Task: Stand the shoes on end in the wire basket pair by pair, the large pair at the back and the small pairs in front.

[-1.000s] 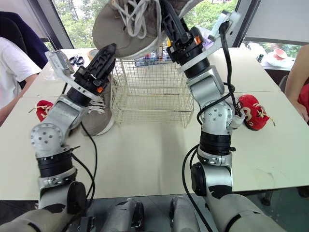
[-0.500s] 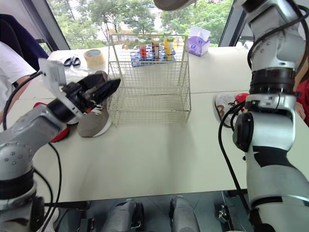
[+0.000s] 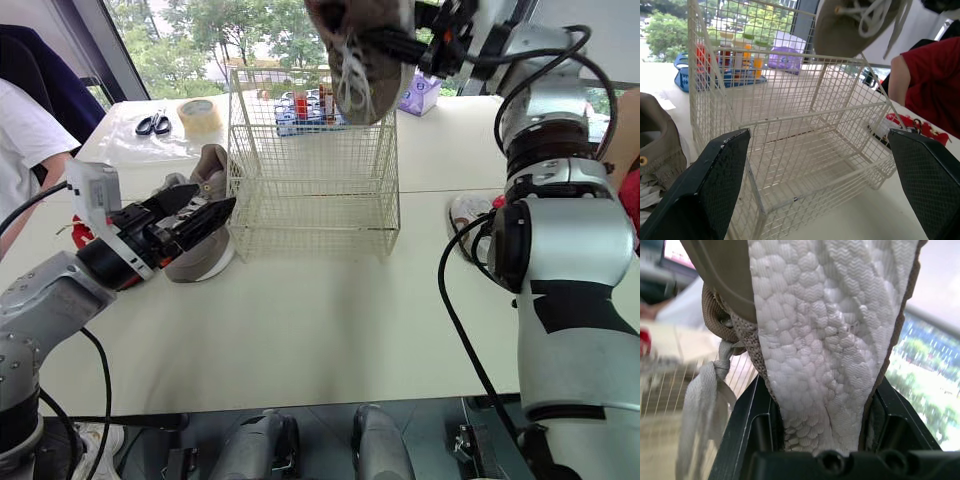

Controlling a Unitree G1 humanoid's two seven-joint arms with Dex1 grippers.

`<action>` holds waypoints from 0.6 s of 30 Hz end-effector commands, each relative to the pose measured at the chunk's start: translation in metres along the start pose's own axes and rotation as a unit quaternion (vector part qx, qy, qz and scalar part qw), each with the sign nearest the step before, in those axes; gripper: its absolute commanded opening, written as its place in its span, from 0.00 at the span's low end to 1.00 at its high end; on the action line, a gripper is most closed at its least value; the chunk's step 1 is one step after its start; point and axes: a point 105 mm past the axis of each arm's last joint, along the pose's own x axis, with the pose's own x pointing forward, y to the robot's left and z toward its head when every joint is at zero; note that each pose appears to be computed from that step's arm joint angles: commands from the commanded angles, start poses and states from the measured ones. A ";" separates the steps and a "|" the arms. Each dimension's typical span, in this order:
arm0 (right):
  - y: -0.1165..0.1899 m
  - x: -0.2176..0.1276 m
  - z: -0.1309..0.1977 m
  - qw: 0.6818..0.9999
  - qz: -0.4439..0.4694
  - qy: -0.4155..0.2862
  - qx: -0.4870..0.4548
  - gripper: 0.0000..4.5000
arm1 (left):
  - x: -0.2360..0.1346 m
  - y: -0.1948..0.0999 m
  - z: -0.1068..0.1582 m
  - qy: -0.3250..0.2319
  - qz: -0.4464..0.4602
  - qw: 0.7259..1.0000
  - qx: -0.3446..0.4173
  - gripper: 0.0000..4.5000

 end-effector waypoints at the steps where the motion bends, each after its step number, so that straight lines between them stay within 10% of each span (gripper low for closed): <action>1: -0.005 0.004 0.000 1.000 -0.024 0.008 -0.001 0.34 | -0.001 0.004 0.006 -0.014 0.016 0.999 0.024 0.99; 8: -0.012 0.003 -0.014 0.996 -0.073 0.016 0.041 0.99 | 0.001 0.003 0.004 -0.012 0.018 0.999 0.034 1.00; 18: -0.019 -0.001 0.004 0.990 -0.081 -0.049 0.108 0.99 | 0.007 0.001 0.000 -0.010 0.020 0.999 0.032 1.00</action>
